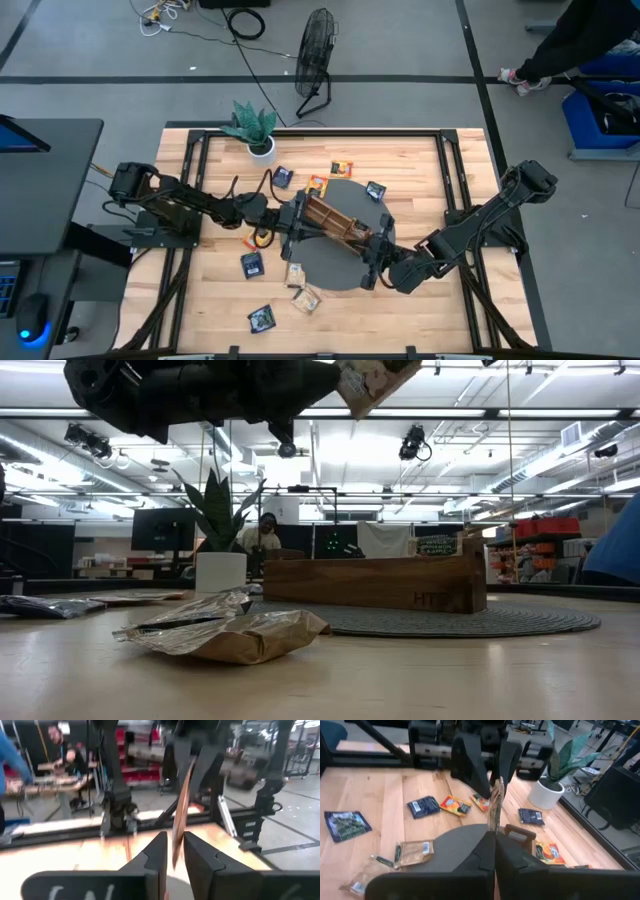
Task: Pick & Place Tea
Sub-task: Put the brown tea bag into the right section of the wooden organizer
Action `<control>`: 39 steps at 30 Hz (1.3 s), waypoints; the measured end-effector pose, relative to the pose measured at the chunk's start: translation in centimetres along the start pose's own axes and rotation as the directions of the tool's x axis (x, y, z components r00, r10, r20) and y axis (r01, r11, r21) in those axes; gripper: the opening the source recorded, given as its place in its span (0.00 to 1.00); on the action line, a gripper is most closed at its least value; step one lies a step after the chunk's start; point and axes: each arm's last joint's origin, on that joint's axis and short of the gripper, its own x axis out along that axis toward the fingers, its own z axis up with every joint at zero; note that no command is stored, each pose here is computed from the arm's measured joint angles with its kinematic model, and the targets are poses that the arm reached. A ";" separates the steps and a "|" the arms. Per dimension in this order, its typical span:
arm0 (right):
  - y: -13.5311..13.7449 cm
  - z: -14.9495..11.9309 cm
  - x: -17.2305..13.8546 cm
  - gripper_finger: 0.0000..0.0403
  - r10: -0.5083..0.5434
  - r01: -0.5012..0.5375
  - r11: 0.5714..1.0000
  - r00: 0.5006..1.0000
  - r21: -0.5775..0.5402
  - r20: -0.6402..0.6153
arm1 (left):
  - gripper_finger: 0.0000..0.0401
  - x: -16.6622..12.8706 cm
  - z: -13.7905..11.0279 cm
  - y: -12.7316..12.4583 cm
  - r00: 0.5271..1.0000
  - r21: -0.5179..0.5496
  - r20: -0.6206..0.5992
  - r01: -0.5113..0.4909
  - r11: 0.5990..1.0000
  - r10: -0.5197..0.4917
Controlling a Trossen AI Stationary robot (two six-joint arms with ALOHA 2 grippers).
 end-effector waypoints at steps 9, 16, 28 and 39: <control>-3.1 0.6 -2.2 0.00 0.022 -0.010 0.989 0.997 0.146 -0.075 | 0.24 -0.7 -0.4 1.1 0.990 -0.020 -0.137 -0.039 0.999 0.036; -5.4 0.2 -1.1 0.00 0.116 -0.041 0.956 0.962 0.290 -0.246 | 0.22 -1.9 0.5 1.4 0.973 0.004 -0.213 -0.090 0.996 0.089; -9.9 -0.4 1.8 0.00 0.208 0.002 0.913 0.857 0.408 -0.471 | 0.21 -5.0 2.2 1.5 0.966 0.048 -0.222 -0.128 0.991 0.135; -11.4 1.0 1.8 0.00 0.235 0.001 0.915 0.813 0.404 -0.533 | 0.21 -8.8 2.2 2.1 0.967 0.036 -0.168 -0.189 0.981 0.193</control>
